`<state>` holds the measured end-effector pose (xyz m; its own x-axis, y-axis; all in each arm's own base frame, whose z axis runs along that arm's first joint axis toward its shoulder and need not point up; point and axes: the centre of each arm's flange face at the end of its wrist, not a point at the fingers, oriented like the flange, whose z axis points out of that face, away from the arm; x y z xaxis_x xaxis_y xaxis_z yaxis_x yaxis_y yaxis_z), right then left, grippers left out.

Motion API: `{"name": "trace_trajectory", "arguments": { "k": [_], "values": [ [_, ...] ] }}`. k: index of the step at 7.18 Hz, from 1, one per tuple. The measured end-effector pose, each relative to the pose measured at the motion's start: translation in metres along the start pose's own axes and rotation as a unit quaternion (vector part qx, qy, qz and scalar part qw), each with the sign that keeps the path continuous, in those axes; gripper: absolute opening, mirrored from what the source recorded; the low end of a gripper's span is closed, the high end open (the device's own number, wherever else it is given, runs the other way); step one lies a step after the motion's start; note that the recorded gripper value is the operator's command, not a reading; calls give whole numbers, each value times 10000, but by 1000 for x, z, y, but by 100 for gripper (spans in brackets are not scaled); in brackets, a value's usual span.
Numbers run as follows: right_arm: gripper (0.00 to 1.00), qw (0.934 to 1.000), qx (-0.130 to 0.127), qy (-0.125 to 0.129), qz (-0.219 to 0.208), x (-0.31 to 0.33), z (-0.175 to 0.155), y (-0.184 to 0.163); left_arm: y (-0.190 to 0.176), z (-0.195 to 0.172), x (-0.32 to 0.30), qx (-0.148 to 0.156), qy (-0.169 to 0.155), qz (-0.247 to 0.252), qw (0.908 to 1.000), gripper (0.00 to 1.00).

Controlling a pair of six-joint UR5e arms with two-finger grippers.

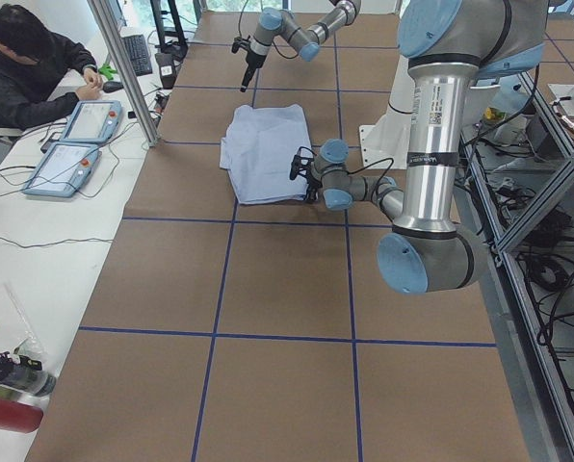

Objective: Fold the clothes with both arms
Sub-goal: 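Move the left gripper to the folded shirt's side edge nearest it and grasp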

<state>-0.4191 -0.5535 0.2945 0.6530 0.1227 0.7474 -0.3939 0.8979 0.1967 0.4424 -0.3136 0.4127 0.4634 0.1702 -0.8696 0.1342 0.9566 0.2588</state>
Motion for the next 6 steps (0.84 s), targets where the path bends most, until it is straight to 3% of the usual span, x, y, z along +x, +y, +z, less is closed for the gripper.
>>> {"name": "trace_trajectory", "arguments": {
  "k": [1,2,6],
  "values": [
    [100,10000,1,0,-3,0,0,0,4,1,2,-26,9,10,10000,27],
    [100,10000,2,-1,-5,0,0,0,8,2,4,-65,25,25,10000,0],
    [100,10000,-13,8,-8,0,1,1,12,0,1,-124,1,57,9999,0]
  ]
}}
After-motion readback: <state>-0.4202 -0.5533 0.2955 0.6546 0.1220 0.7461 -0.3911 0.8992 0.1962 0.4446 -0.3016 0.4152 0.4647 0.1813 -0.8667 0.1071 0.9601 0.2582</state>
